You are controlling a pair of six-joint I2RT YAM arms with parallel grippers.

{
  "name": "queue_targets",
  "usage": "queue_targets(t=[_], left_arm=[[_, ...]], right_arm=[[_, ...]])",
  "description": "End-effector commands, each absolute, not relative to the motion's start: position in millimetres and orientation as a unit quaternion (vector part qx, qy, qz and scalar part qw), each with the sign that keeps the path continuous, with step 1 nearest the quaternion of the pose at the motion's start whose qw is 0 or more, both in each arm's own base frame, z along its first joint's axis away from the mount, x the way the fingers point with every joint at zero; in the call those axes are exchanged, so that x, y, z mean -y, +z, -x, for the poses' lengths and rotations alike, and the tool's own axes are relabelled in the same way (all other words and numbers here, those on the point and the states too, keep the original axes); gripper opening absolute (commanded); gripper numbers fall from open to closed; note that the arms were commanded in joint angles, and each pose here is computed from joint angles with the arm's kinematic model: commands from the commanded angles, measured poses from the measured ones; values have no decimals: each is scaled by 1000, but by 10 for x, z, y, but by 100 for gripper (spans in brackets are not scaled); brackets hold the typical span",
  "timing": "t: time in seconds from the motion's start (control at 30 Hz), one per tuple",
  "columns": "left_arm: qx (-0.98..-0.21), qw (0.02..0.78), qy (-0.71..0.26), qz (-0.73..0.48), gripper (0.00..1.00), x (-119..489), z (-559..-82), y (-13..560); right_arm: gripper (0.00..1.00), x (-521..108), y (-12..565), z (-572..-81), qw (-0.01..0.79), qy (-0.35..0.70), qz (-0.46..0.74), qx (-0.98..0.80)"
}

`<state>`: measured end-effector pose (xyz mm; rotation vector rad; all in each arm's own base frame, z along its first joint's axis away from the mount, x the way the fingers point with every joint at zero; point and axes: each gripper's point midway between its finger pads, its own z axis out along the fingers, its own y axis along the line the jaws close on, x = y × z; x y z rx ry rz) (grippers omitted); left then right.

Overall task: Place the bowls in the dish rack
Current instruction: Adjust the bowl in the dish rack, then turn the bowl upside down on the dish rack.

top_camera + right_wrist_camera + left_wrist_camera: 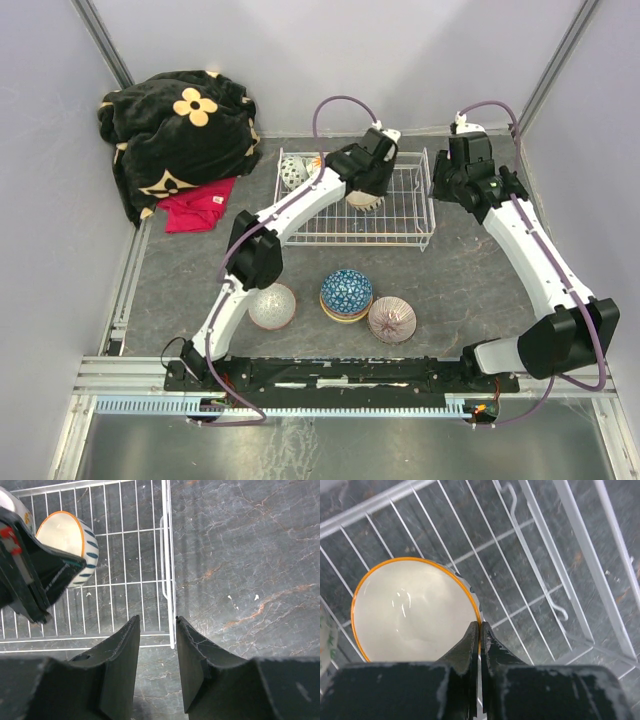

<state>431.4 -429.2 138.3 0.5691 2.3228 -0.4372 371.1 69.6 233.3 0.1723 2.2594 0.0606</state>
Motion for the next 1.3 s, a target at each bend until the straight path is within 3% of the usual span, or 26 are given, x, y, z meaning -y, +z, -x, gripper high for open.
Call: queue_targets(t=[0.0, 0.37, 1.27], left_arm=[[-844, 410, -296, -180, 3, 4495, -4473, 2291], [-803, 425, -401, -117, 3, 4506, -4657, 2601], [-736, 448, -507, 4, 3, 4124, -4916, 2628]], right_arm=[[43, -724, 2626, -3821, 453, 38, -75, -887], [43, -800, 2758, -3976, 458, 52, -77, -884], [43, -984, 2746, -4276, 448, 77, -65, -889]])
